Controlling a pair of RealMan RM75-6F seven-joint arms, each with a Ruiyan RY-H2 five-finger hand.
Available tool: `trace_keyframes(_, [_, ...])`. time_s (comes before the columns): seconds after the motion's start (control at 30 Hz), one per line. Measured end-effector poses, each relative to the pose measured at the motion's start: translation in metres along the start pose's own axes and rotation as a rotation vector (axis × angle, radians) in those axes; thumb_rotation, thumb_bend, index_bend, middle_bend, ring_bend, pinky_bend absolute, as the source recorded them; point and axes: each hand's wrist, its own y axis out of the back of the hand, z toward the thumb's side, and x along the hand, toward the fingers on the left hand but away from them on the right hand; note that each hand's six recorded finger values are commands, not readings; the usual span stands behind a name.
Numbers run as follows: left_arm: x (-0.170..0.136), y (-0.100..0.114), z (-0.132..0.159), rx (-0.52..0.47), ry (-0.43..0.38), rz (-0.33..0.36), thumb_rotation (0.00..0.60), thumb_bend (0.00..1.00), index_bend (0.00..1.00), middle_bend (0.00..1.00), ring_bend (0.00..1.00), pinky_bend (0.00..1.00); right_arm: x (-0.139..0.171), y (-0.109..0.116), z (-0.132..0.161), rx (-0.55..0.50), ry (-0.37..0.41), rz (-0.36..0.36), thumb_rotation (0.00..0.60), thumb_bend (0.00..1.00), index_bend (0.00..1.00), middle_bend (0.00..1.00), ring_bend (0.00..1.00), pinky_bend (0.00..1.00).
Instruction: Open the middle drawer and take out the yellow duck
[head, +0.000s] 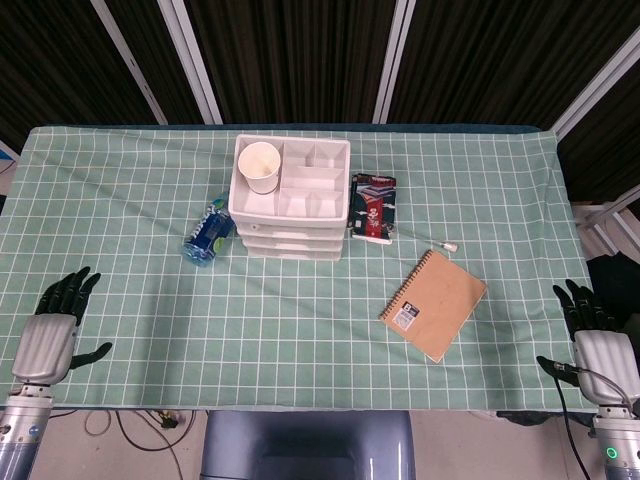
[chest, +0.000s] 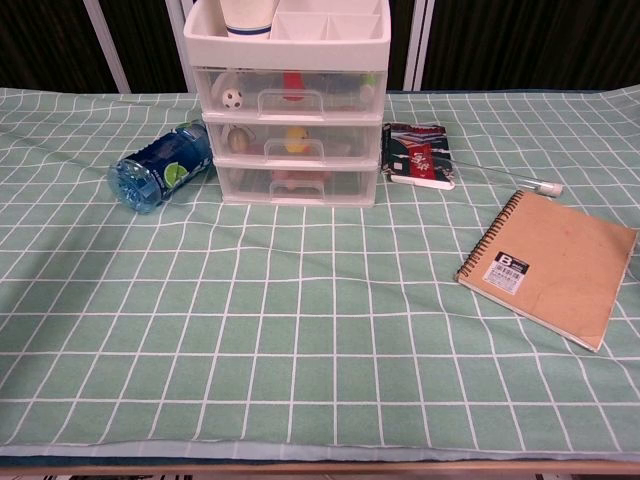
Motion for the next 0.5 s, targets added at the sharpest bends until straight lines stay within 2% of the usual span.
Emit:
trace_keyframes(0.07, [0.007, 0.001, 0.009, -0.022, -0.012, 0.014, 0.600, 0.42, 0.01, 0.68, 0.72, 0.80, 0.000, 0.000, -0.001, -0.004, -0.003, 0.002, 0.600, 0.01, 0.00, 0.00, 0.00, 0.23])
trace_keyframes(0.1, [0.010, 0.001, 0.012, -0.030, -0.017, 0.014, 0.600, 0.44, 0.01, 0.75, 0.78, 0.85, -0.001, -0.001, -0.001, -0.005, -0.005, 0.004, 0.600, 0.02, 0.00, 0.00, 0.00, 0.23])
trace_keyframes(0.2, [0.020, -0.005, 0.025, -0.056, -0.026, -0.013, 0.600, 0.48, 0.03, 0.85, 0.88, 0.94, -0.001, -0.001, -0.002, -0.010, -0.012, 0.006, 0.600, 0.02, 0.00, 0.00, 0.00, 0.23])
trace_keyframes(0.3, [0.033, -0.014, 0.044, -0.105, -0.033, -0.060, 0.600, 0.50, 0.04, 0.92, 0.95, 0.99, -0.002, -0.001, -0.003, -0.014, -0.017, 0.007, 0.600, 0.03, 0.00, 0.00, 0.00, 0.23])
trace_keyframes(0.5, [0.057, -0.035, 0.088, -0.248, -0.032, -0.155, 0.600, 0.52, 0.05, 0.98, 1.00, 1.00, -0.003, -0.001, -0.005, -0.028, -0.033, 0.009, 0.600, 0.03, 0.00, 0.00, 0.00, 0.23])
